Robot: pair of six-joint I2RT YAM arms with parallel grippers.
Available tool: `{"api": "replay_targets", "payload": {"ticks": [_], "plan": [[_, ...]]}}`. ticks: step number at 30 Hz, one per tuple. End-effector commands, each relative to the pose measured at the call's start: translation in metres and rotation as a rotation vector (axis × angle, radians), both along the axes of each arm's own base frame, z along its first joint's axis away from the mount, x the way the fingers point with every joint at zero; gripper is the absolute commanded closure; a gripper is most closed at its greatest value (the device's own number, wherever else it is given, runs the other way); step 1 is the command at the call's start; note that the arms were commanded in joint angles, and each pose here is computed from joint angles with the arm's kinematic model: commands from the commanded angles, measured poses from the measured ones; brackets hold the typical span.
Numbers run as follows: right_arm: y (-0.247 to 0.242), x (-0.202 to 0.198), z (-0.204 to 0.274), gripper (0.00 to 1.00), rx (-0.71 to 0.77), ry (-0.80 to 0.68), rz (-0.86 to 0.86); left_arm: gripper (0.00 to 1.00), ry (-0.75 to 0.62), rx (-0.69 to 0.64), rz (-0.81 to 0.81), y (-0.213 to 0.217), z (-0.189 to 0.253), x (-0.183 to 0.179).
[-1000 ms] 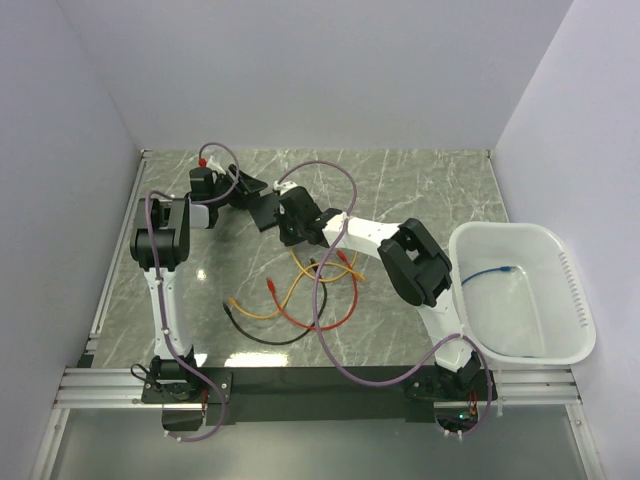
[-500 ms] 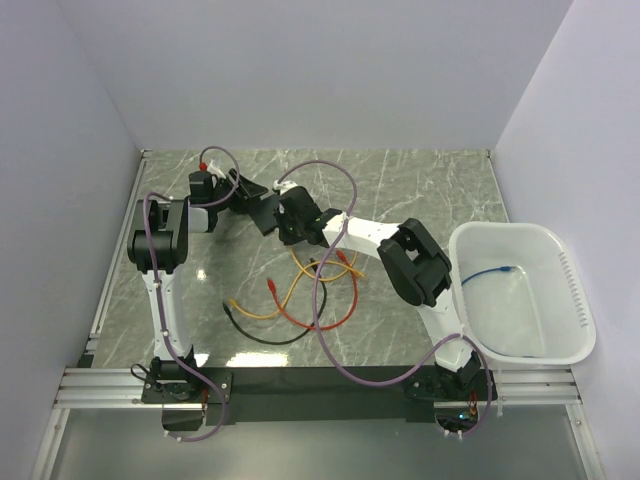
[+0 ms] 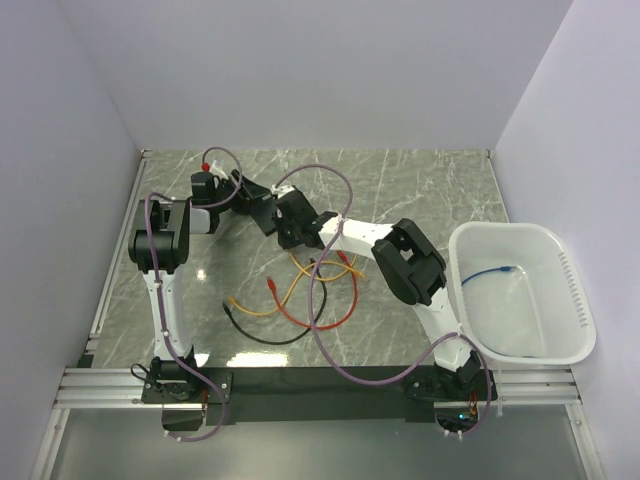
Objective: Insert the plug into the switch port
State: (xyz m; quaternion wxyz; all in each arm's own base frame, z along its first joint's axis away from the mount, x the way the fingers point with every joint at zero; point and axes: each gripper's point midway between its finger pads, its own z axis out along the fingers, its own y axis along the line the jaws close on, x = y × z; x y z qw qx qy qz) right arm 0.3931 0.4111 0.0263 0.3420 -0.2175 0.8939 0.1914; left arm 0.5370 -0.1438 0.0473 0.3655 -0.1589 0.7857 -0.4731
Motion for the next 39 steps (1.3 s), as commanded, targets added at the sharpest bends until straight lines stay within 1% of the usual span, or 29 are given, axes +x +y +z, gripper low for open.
{"api": "replay_targets", "payload": {"ticks": [1,7,18,32,39], "plan": [[0.012,0.009,0.011,1.00,0.025,-0.041,-0.013,0.37,0.062,0.017,-0.040,-0.012,-0.022,-0.015],[0.010,0.012,0.009,1.00,0.017,-0.051,-0.033,0.37,0.066,0.033,-0.043,-0.015,-0.026,-0.014],[0.010,0.022,0.032,1.00,0.030,-0.106,-0.056,0.38,0.068,0.048,-0.046,-0.017,-0.030,-0.013],[0.017,0.027,0.047,1.00,0.058,-0.131,-0.065,0.39,0.072,0.066,-0.055,-0.020,-0.031,-0.012],[0.016,0.033,0.049,1.00,0.047,-0.154,-0.095,0.39,0.080,0.073,-0.060,-0.021,-0.034,-0.012]]}}
